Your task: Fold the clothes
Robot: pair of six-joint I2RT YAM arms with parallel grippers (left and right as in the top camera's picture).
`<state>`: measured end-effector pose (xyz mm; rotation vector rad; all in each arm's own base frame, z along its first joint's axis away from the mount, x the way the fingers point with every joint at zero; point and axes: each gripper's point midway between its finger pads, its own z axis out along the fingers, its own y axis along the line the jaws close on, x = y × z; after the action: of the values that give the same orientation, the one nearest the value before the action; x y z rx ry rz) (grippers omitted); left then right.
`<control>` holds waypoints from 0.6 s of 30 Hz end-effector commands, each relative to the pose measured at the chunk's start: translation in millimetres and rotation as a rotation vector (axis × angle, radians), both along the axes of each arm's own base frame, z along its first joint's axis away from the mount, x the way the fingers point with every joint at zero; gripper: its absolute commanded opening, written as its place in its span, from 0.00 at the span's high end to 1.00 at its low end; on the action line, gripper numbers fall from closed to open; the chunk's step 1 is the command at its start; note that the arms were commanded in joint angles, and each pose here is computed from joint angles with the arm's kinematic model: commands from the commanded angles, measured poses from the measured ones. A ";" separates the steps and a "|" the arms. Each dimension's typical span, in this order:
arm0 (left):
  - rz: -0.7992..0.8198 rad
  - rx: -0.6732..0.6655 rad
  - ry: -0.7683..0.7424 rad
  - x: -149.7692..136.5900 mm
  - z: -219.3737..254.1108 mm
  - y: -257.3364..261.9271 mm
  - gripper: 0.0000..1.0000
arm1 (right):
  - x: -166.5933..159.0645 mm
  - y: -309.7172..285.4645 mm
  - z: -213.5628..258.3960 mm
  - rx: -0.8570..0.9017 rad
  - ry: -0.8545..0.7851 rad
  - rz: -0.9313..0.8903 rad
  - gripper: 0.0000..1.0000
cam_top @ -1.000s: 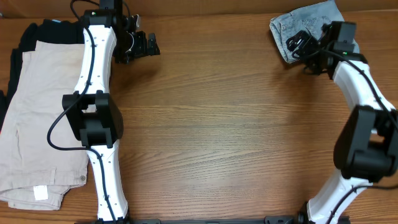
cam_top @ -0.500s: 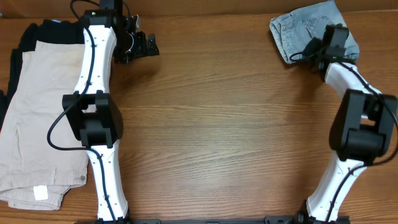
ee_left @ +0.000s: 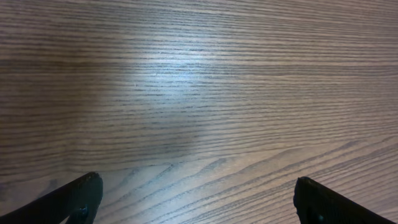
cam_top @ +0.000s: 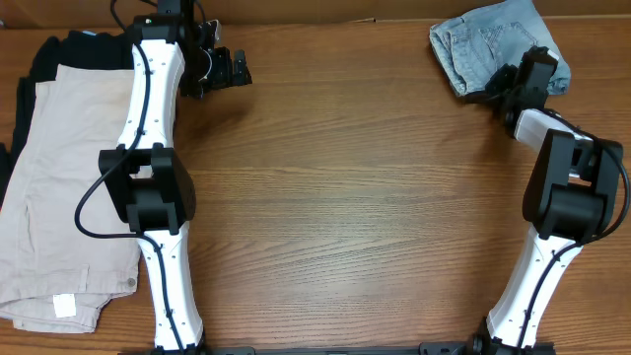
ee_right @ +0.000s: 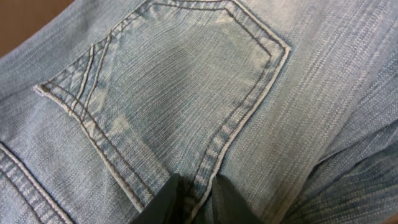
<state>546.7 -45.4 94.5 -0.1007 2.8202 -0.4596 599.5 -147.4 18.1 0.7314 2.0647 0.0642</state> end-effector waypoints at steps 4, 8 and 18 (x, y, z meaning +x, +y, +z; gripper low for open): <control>-0.004 0.004 -0.018 3.8 3.7 -5.4 0.00 | -7.3 13.9 -49.1 0.151 0.052 -0.081 0.81; -0.007 0.004 -0.019 3.7 3.7 -7.3 0.00 | -11.8 20.4 -54.7 0.173 0.085 -0.064 0.81; -0.015 0.004 -0.020 3.7 3.8 -11.5 0.00 | -51.7 15.6 -70.4 0.219 0.279 -0.098 0.90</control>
<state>547.5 -52.9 94.9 -0.0797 2.8162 -0.4621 588.3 -145.9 9.7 0.9497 2.1137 0.1294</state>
